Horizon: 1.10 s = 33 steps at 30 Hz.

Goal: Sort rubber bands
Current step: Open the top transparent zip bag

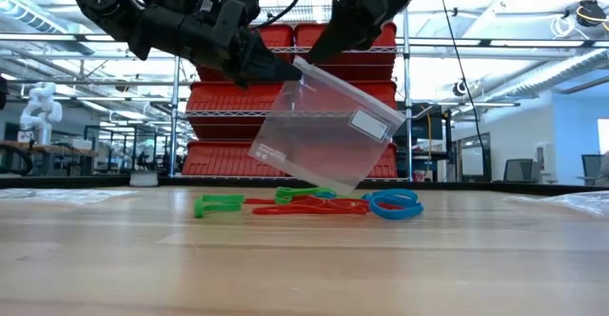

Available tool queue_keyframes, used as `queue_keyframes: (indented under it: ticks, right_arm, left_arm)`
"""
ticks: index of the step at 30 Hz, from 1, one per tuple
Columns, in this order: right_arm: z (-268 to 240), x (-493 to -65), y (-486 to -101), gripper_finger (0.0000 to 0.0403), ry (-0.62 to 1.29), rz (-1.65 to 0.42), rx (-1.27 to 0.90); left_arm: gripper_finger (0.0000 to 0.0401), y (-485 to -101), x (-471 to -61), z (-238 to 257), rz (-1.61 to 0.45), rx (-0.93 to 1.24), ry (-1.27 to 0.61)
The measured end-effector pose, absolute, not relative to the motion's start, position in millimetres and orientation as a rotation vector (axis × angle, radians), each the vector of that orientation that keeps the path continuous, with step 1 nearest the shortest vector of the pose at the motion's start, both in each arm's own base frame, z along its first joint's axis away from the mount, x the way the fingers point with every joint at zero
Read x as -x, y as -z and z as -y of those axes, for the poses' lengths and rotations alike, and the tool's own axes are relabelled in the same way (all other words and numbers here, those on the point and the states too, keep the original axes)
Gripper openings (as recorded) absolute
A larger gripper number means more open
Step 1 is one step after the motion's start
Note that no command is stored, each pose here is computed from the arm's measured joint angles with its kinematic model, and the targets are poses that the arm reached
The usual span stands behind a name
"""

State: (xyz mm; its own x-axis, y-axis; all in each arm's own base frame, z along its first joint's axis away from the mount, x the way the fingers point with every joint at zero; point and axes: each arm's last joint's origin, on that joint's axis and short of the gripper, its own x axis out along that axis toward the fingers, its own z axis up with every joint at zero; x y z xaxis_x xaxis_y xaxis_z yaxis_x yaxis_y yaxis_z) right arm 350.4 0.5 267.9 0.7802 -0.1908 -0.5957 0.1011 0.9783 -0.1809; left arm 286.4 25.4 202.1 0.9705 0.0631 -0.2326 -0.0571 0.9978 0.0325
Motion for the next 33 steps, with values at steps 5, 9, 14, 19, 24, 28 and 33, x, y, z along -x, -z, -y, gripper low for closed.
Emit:
queue_keyframes:
  ticks: [5, 9, 14, 19, 24, 28, 33]
  right_arm:
    - [5, -353, -263, 0.0067, 0.173, -0.672, 0.138]
    - [6, -354, -259, 0.0024, 0.172, -0.689, 0.148]
    - [3, -353, -259, 0.0009, 0.162, -0.703, 0.160]
    - [3, -348, -255, 0.0012, 0.165, -0.772, 0.147]
    - [1, -343, -251, 0.0010, 0.171, -0.836, 0.140]
    - [1, -337, -246, 0.0010, 0.180, -0.914, 0.123]
    - [1, -328, -240, 0.0009, 0.196, -1.022, 0.099]
  left_arm:
    - [0.0000, -202, -286, -25, -0.233, -0.025, -0.061]
    - [0.0000, -202, -286, -25, -0.231, -0.025, -0.062]
    - [0.0000, -202, -286, -26, -0.235, -0.026, -0.068]
    - [0.0000, -202, -286, -26, -0.235, -0.028, -0.082]
    - [0.0000, -204, -286, -26, -0.234, -0.029, -0.086]
    - [0.0000, -203, -286, -26, -0.234, -0.029, -0.088]
    - [0.0000, -204, -286, -26, -0.232, -0.030, -0.088]
